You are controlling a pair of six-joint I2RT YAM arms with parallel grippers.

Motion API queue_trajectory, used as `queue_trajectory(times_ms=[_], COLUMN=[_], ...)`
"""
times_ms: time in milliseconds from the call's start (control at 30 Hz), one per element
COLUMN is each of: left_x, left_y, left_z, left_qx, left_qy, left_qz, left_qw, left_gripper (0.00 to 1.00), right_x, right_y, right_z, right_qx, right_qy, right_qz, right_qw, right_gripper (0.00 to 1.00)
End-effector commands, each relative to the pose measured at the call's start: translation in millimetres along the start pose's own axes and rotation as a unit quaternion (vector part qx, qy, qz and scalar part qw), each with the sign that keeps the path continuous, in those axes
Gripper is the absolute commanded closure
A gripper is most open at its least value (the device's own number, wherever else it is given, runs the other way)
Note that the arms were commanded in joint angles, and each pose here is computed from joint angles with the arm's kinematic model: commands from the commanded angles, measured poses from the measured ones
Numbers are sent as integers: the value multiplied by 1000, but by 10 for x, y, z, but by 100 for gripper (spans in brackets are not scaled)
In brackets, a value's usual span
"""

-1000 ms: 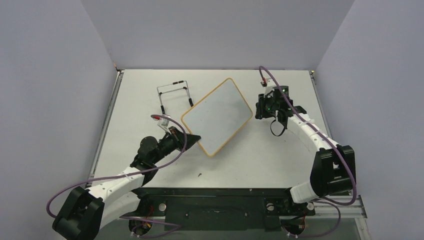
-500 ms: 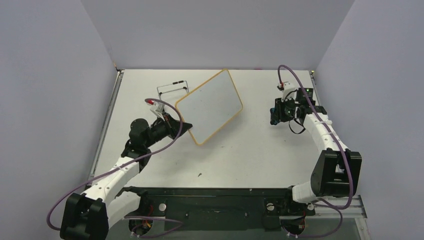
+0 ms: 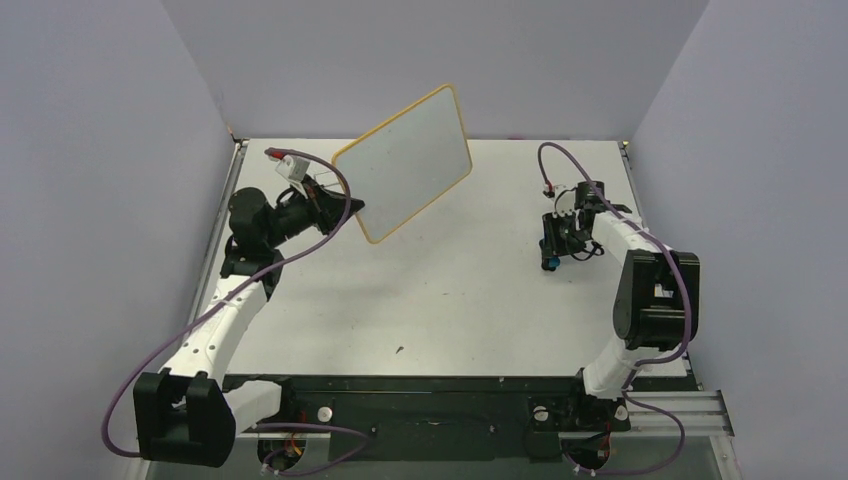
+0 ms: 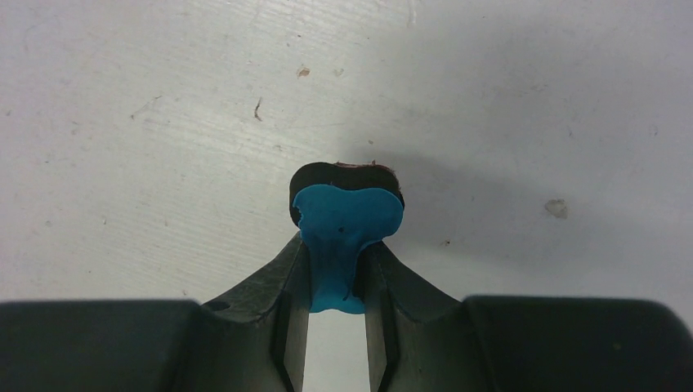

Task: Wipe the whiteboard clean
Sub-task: Place the whiteboard eraser at the center of the board.

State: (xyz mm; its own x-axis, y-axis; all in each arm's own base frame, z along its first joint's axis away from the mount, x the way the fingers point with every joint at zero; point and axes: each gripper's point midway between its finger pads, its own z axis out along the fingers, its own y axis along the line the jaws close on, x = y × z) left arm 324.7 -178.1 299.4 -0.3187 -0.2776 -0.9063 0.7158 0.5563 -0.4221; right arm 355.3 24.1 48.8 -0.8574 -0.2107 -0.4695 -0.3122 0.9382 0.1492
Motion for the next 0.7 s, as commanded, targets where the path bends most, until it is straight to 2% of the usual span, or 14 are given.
queue_trajectory(times_ms=[0, 433, 500, 567, 600, 667], left_x=[-376, -147, -129, -127, -122, -139], left_y=[-163, 55, 69, 79, 91, 102], left_z=[14, -128, -146, -152, -150, -146], left_qx=[50, 8, 2, -1, -3, -5], left_qy=[-32, -12, -12, -12, -11, -11], left_qz=[88, 142, 147, 151, 151, 155], left_qw=[994, 990, 989, 988, 989, 988], left_gripper=[100, 100, 100, 100, 100, 100], right_x=[-146, -50, -48, -29, -21, -26], right_y=[-128, -121, -108, -98, -94, -92], right_z=[-10, 88, 89, 98, 90, 51], right_qx=[35, 41, 40, 39, 38, 38], right_qy=[-2, 30, 31, 37, 41, 45], right_qz=[-11, -23, -25, -26, -27, -33], right_qw=[999, 998, 998, 998, 998, 998], right_gripper=[100, 96, 91, 80, 68, 54])
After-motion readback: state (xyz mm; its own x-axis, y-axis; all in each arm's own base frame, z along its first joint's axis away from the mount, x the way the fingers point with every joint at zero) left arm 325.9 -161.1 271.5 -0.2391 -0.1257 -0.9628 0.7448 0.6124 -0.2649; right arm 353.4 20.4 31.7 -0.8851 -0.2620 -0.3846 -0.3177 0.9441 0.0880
